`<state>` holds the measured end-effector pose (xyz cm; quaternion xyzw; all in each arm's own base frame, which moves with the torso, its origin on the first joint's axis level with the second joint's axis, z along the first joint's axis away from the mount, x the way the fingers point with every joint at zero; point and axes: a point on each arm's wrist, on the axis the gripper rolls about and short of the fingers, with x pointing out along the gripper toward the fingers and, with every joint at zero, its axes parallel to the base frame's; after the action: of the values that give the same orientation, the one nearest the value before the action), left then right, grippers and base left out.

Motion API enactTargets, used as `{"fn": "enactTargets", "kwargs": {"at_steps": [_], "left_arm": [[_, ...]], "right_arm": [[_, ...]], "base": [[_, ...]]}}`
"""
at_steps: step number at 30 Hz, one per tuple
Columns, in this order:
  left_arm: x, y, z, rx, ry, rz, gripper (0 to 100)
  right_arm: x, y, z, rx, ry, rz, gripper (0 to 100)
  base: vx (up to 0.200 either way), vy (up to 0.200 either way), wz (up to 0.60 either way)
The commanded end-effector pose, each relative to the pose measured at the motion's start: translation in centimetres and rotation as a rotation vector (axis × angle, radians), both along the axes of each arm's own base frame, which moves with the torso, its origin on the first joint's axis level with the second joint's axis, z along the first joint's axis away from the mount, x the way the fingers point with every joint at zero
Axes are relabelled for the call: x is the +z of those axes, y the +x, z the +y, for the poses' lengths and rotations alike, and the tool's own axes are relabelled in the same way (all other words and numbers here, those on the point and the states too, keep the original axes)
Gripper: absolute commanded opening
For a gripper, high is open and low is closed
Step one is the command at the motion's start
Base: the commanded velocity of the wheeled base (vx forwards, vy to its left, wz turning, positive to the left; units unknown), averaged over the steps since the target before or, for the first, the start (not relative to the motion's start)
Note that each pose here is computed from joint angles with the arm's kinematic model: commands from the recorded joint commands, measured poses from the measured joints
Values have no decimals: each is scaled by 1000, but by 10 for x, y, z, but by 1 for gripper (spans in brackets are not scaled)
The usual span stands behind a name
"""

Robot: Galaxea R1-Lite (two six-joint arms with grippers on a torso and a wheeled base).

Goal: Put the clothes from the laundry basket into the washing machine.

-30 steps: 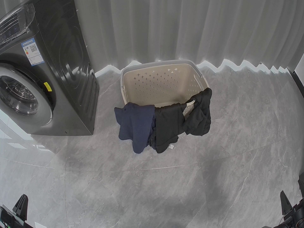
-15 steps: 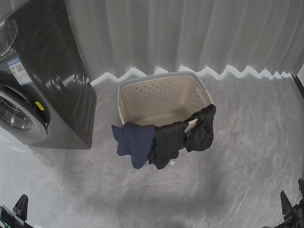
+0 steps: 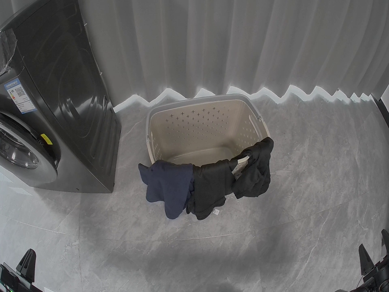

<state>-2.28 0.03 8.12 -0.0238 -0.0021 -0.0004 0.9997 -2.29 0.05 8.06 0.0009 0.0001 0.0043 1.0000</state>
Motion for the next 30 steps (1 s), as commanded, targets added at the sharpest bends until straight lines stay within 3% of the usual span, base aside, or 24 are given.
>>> {"fn": "enactTargets", "kwargs": {"at_steps": [1,8,17,23,30], "left_arm": [[-5,0,0,1,-1,4,0],[-5,0,0,1,0,4,0],[-5,0,0,2,-1,4,0],[-5,0,0,2,0,4,0],[-5,0,0,4,-1,4,0]], "right_arm": [[-5,1,0,1,0,7,100],[-5,0,0,1,0,6,100],[-5,0,0,1,0,6,100],[-5,1,0,1,0,7,100],[-5,0,0,1,0,6,100]], "base": [[0,0,0],[0,0,0],[200,0,0],[0,0,0],[171,0,0]]}}
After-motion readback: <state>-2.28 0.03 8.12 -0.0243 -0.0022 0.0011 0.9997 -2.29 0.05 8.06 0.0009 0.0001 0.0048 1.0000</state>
